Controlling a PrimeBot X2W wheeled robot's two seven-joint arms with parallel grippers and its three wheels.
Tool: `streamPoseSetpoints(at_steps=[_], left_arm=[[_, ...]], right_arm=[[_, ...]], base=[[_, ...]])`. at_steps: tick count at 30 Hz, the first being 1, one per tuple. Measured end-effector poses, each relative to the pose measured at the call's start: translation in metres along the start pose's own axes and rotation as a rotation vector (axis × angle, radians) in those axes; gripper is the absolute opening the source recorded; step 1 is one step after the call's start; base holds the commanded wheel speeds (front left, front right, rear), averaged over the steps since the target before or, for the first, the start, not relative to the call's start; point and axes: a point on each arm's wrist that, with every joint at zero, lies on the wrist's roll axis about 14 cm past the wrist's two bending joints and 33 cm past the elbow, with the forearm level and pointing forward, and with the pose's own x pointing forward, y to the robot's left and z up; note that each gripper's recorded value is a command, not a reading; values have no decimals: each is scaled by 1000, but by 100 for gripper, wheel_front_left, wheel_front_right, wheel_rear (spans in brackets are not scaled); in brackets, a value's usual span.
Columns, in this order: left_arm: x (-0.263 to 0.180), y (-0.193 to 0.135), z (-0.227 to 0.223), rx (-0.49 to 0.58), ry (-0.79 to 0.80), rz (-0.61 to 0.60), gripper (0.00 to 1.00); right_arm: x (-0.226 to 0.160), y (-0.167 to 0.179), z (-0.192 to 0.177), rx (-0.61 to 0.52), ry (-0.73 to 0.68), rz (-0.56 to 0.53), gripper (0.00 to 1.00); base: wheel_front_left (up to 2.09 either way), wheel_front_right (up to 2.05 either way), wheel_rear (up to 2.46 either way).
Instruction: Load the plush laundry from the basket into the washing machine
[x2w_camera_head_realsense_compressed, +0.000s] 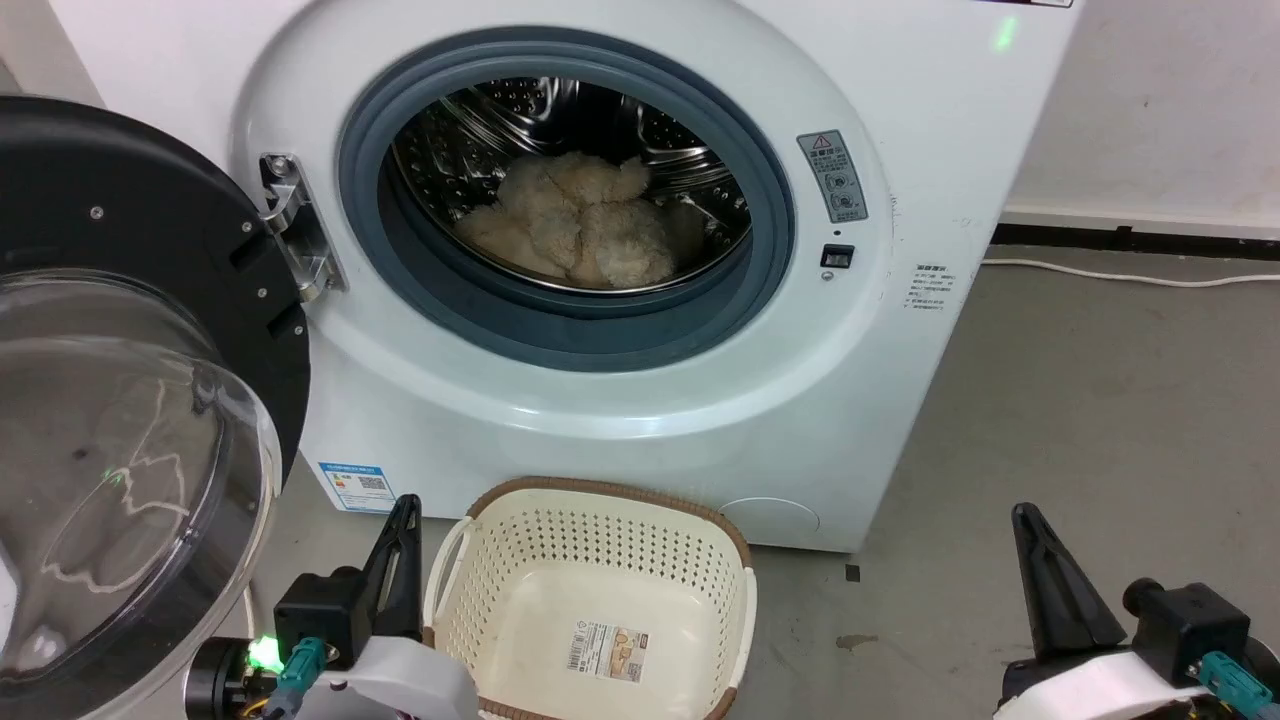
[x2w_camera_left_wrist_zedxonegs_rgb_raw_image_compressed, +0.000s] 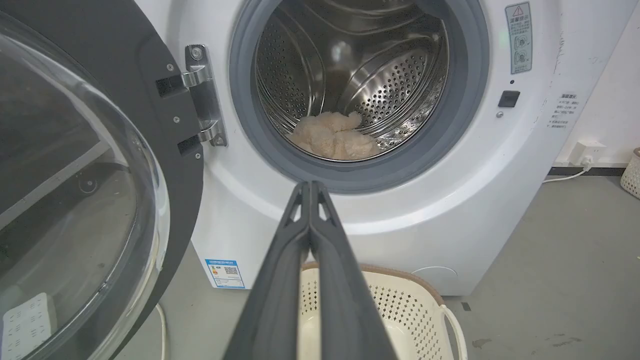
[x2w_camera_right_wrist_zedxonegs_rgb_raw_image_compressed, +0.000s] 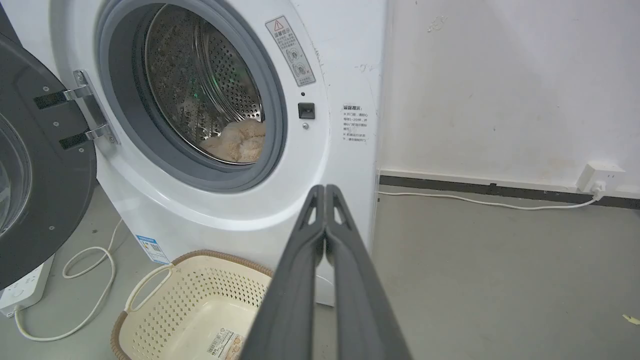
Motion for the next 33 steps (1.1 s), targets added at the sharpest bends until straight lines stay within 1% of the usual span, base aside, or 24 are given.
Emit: streamPoseSetpoints(at_steps=[33], left_arm=[[4,2,7,24,19,2,0]], right_arm=[[1,-1,-1,-60,48,1,0]], base=[[0,0,0]])
